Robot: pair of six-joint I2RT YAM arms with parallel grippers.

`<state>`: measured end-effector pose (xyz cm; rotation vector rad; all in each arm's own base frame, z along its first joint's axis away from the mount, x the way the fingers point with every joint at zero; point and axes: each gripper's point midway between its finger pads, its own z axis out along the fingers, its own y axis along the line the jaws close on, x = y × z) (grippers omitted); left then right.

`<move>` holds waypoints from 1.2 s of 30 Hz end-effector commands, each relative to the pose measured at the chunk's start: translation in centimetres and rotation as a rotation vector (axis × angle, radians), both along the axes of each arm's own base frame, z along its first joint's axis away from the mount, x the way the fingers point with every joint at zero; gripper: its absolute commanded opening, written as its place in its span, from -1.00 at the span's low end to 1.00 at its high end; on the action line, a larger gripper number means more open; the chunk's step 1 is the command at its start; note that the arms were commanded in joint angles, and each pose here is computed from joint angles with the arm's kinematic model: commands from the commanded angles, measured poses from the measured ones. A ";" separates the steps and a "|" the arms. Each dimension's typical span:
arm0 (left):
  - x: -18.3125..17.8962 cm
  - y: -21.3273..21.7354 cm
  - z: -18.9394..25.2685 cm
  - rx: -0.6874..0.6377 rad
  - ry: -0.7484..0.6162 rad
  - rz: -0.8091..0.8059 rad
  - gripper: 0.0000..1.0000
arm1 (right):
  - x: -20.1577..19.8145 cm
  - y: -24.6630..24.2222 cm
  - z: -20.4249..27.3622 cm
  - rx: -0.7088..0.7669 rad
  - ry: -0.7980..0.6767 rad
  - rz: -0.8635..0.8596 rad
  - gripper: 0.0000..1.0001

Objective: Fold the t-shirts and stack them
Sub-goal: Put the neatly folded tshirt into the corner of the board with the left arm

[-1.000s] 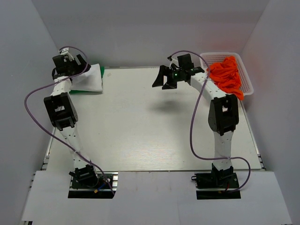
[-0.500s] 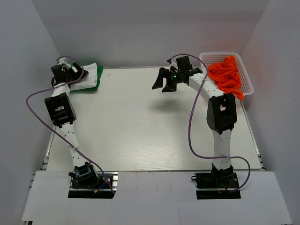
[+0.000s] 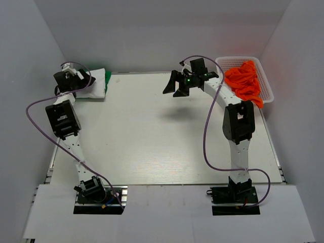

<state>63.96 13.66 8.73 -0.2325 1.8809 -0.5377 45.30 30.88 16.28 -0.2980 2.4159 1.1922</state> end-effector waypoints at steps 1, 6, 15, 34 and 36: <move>0.0 0.0 10.2 0.130 -0.174 0.082 0.99 | 0.3 0.8 3.4 0.052 -0.089 0.033 0.81; -1.5 -1.1 13.8 0.166 -0.230 0.076 0.99 | -1.2 0.7 4.5 0.023 -0.143 0.052 0.81; -7.9 -4.7 19.7 0.200 -0.155 0.117 0.99 | -3.9 -2.2 6.2 -0.069 -0.237 -0.031 0.81; -32.3 -9.6 17.9 0.091 0.215 0.382 0.99 | -13.9 -13.7 4.3 -0.216 -0.354 -0.457 0.81; -32.8 -9.9 18.0 0.093 0.221 0.360 0.99 | -14.6 -14.2 4.4 -0.195 -0.374 -0.478 0.81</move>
